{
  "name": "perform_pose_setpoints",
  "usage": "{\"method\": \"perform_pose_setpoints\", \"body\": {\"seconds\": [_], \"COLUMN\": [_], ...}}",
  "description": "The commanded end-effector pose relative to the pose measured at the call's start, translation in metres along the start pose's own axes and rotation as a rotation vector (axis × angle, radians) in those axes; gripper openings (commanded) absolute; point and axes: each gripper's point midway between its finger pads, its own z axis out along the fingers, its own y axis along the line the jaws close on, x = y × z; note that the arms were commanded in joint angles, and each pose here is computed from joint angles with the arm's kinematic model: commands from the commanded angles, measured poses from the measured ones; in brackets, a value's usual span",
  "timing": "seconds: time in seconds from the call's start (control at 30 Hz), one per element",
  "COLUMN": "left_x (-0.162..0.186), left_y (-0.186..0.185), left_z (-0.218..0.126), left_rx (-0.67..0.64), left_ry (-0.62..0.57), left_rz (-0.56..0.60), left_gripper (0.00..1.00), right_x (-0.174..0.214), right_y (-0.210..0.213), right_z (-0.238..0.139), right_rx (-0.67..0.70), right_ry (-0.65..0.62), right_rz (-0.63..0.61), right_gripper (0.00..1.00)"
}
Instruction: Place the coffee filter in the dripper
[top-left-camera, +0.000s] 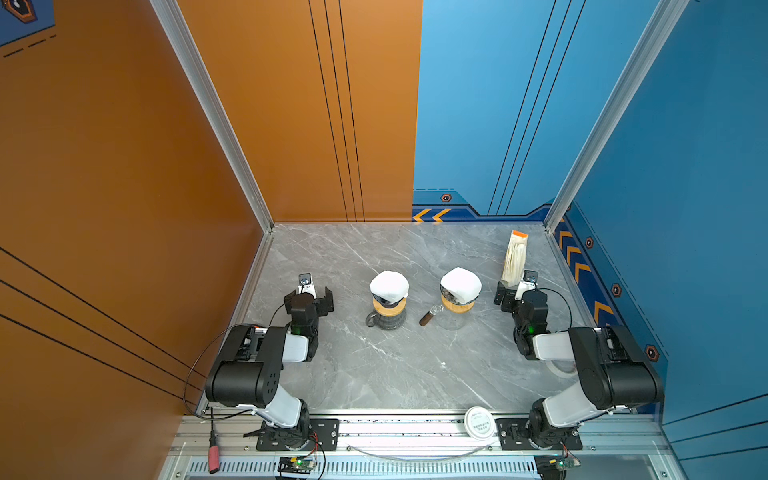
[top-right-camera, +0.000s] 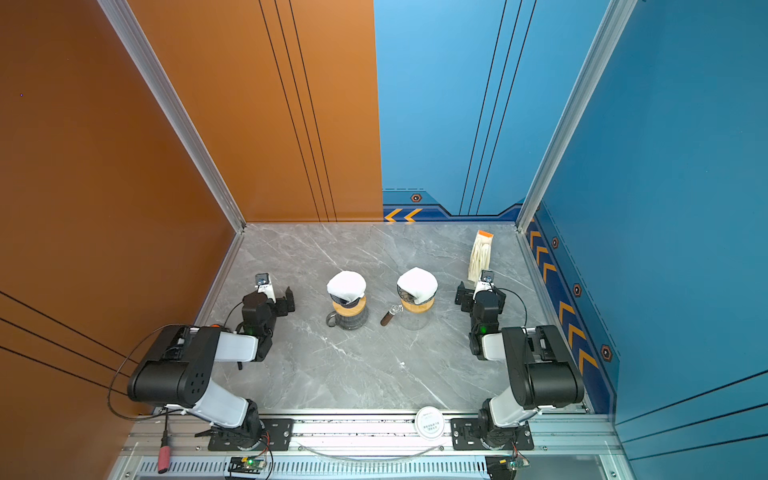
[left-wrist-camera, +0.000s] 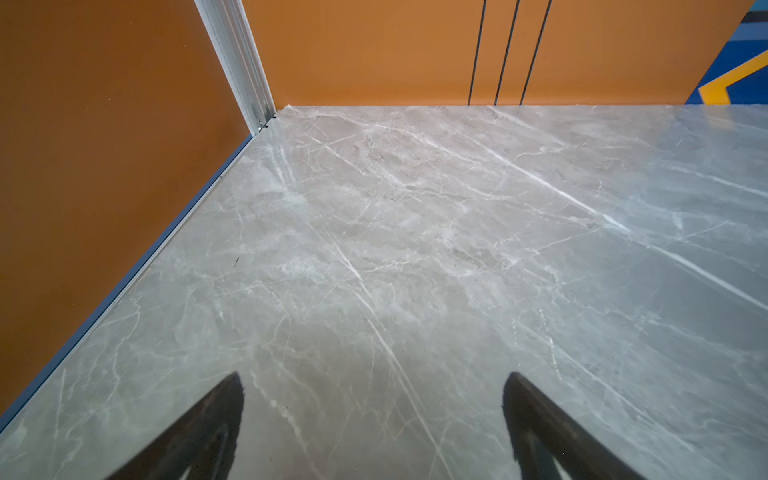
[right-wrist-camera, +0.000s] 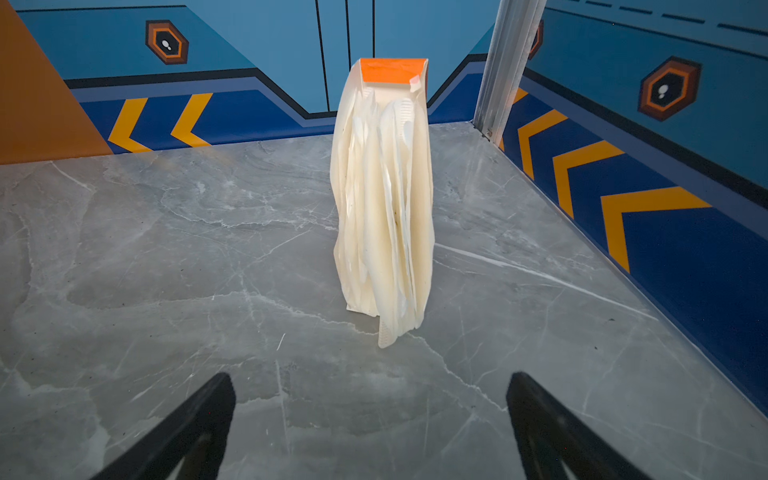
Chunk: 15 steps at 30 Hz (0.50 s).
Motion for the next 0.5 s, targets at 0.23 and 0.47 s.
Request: {"method": "perform_pose_setpoints", "body": {"seconds": [0.23, 0.47], "left_x": [-0.0023, -0.0021], "left_y": [-0.0077, -0.0129], "left_z": [0.0022, 0.0027], "left_rx": [0.038, 0.063], "left_ry": [0.004, 0.006], "left_rz": [0.022, 0.038], "left_gripper": [0.98, 0.98], "right_x": [0.0003, 0.0002], "right_y": [-0.0022, -0.0023], "right_z": [0.0000, 0.0000], "right_rx": [0.023, 0.024], "right_ry": [0.008, 0.007], "right_rz": [-0.019, -0.019], "right_gripper": [1.00, 1.00]}}
